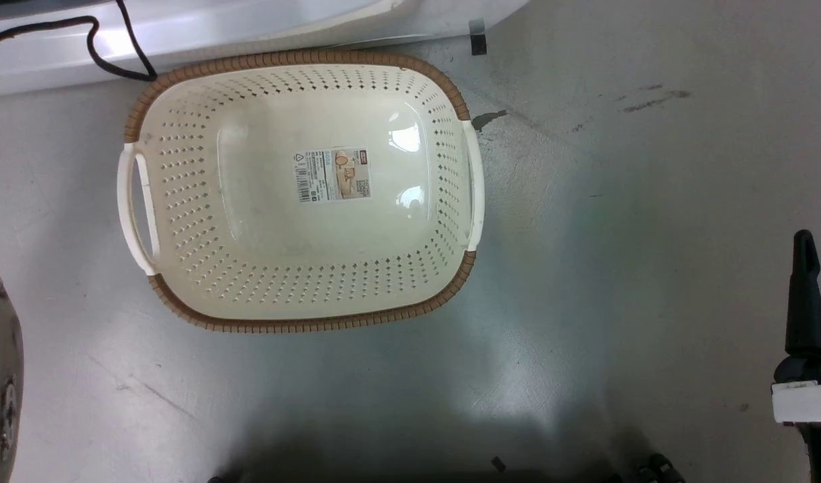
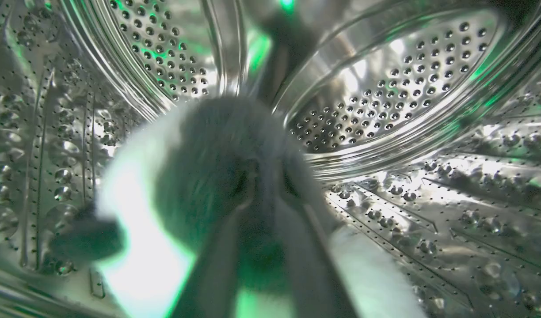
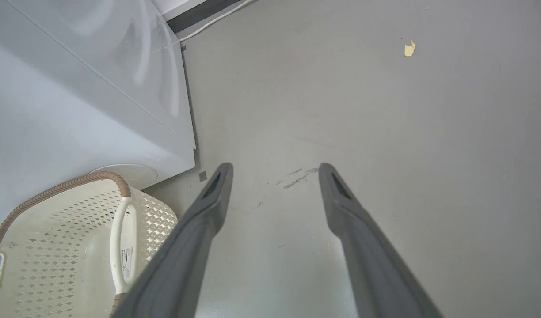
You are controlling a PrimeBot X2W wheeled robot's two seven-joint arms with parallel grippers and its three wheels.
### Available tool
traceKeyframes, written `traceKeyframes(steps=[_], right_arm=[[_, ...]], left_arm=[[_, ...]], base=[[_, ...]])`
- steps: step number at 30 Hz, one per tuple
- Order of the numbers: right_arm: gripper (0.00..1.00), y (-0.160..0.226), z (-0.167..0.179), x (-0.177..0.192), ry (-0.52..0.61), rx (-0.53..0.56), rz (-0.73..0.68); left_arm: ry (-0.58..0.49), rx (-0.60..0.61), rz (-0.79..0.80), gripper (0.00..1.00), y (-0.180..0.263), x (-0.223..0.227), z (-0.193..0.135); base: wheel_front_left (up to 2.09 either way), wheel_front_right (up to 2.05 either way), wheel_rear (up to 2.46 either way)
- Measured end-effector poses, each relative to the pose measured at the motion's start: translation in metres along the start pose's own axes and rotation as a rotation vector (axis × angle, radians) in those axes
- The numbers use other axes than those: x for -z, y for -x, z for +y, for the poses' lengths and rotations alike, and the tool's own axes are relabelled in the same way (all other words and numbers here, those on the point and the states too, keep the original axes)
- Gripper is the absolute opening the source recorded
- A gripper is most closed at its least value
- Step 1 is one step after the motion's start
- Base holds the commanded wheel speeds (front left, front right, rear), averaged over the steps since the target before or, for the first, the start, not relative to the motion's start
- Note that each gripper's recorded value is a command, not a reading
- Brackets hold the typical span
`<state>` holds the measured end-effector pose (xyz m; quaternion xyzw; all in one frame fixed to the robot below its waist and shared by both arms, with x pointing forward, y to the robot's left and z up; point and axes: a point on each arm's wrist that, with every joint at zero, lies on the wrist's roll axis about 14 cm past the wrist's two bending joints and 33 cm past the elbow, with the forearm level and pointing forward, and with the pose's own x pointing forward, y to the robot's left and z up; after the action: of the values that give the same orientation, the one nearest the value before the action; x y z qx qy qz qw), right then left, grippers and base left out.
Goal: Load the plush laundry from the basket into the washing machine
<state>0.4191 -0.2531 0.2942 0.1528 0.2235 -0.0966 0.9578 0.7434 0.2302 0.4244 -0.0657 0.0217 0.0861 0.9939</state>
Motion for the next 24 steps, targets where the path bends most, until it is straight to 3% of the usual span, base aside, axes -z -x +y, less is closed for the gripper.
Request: traceKeyframes(steps=[12,24], right_arm=[[1.00,-0.002,0.014,-0.013,-0.006,-0.045,-0.034],[1.00,0.006,0.046,-0.051,0.001,-0.136,-0.112]], left_arm=[[-0.047,0.055,-0.035,1.00,0.008,-0.022,-0.006],[-0.075,0.129,0.051,1.00,0.061,-0.019,-0.003]], base=[[0.00,0.00,0.00],[0.00,0.00,0.00]])
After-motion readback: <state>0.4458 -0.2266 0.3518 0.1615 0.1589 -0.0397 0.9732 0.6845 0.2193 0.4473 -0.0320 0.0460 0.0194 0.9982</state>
